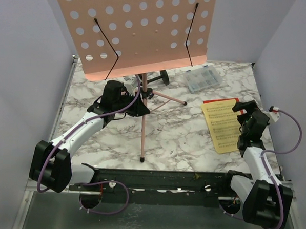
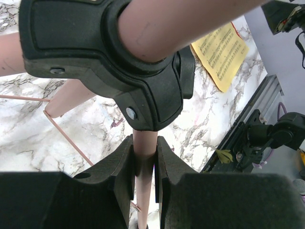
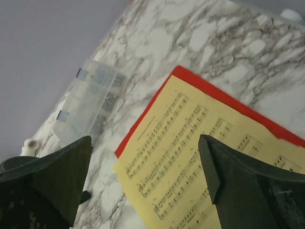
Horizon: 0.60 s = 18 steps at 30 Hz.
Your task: Set up the instrument practice props
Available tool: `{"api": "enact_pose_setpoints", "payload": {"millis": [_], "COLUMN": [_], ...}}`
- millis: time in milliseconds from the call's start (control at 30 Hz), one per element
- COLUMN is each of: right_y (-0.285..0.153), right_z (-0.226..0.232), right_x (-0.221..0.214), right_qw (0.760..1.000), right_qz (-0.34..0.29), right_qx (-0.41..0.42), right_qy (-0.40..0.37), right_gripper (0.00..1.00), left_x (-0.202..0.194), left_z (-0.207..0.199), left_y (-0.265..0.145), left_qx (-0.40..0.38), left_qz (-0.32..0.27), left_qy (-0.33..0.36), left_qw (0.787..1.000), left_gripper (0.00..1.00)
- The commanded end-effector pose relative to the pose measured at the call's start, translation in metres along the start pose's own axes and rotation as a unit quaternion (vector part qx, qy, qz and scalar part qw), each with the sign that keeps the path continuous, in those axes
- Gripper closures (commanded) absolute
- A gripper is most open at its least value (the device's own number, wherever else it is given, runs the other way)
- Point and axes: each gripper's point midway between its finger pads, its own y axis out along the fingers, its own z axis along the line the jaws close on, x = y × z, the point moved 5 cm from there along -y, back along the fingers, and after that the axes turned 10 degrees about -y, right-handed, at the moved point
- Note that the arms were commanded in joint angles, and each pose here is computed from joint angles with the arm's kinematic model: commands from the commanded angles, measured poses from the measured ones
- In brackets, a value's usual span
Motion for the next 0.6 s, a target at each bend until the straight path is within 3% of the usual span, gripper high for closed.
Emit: {"api": "enact_pose_setpoints", "payload": {"millis": [0, 133, 267, 367, 433, 567], "right_y": [-0.01, -0.011, -0.035, -0.048, -0.057, -0.071], "right_z": [-0.024, -0.098, -0.147, -0.154, -0.148, -0.147], "right_x": [-0.024, -0.02, -0.019, -0.036, -0.047, -0.059], "right_qw": [0.984, 0.937, 0.889, 0.897, 0.896, 0.899], "right_qz": [0.126, 0.16, 0.117, 0.107, 0.118, 0.141], "right_qx": [-0.044, -0.219, -0.372, -0.314, -0.287, -0.291], "right_qy": [0.122, 0.221, 0.242, 0.294, 0.317, 0.294], "right_gripper": [0.0, 0.0, 0.0, 0.14, 0.13, 0.11], "left_x": [-0.021, -0.021, -0.022, -0.023, -0.023, -0.023], "left_z": [0.025, 0.024, 0.024, 0.024, 0.023, 0.022], "left_y": [0.0, 0.002, 0.002, 0.003, 0.003, 0.003], "left_qx": [0.059, 0.055, 0.052, 0.048, 0.046, 0.042], "left_qz": [0.033, 0.037, 0.04, 0.043, 0.043, 0.044], "left_qy": [-0.043, -0.046, -0.048, -0.051, -0.052, -0.052], "left_qw": [0.997, 0.997, 0.997, 0.997, 0.997, 0.997], "left_gripper": [1.0, 1.0, 1.0, 1.0, 1.0, 1.0]}}
